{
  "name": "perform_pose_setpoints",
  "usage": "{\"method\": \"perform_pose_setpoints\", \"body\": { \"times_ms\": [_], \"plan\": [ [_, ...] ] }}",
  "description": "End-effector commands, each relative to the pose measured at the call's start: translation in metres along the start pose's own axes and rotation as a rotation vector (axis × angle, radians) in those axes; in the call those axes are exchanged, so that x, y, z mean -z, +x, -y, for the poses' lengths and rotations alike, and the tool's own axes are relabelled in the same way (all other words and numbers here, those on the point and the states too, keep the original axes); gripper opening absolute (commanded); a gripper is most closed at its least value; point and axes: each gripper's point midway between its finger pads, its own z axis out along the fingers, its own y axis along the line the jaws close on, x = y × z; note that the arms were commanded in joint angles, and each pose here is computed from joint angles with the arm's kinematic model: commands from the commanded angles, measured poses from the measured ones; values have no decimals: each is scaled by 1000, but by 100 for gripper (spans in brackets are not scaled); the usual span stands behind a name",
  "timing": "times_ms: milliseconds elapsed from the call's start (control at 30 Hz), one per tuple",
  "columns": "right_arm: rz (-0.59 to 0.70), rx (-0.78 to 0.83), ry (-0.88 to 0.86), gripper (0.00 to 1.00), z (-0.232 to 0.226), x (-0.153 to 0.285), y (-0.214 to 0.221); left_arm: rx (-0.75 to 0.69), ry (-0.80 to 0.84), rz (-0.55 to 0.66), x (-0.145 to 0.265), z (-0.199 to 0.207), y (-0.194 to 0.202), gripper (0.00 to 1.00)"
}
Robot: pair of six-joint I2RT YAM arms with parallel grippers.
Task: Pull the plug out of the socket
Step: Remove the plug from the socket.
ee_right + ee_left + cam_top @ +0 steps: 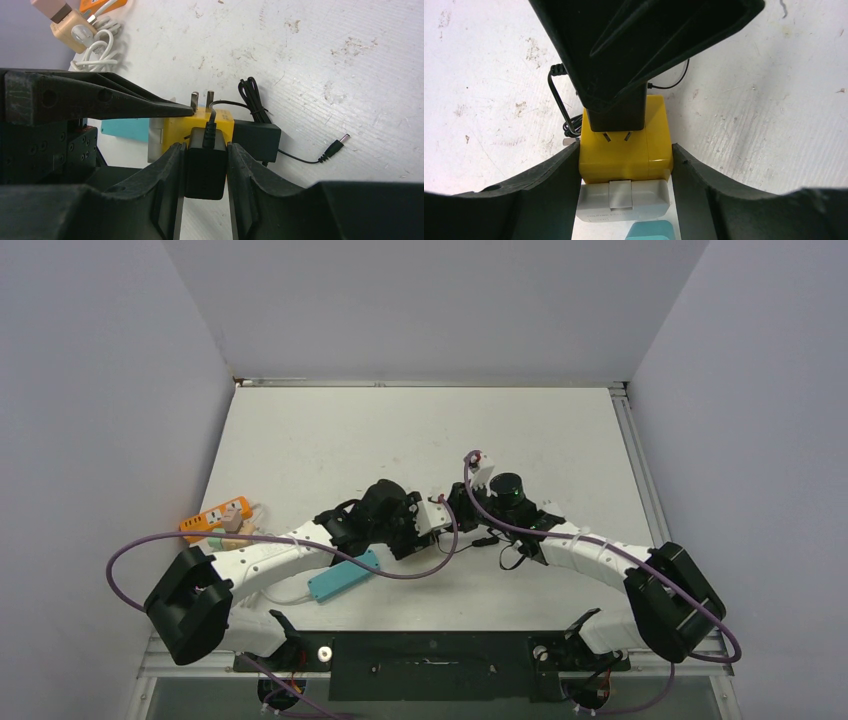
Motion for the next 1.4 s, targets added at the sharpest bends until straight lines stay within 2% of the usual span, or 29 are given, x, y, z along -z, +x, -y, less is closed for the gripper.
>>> {"method": "perform_pose_setpoints", "body": {
  "times_ms": [0,467,733,1033,1367],
  "plan": [
    [96,17,97,5,23,-1,-30,9,-17,18,13,-5,-10,0],
    [106,139,2,5,-29,-5,-32,41,-98,-98,2,-21,8,0],
    [105,128,43,5,-20,-5,-31,41,-74,-75,3,-16,4,0],
    [121,46,83,5,16,6,-40,21,-34,-5,10,-8,-7,0],
    [135,70,71,5,7,6,-42,66,-75,-54,6,-22,-1,0]
  ]
}}
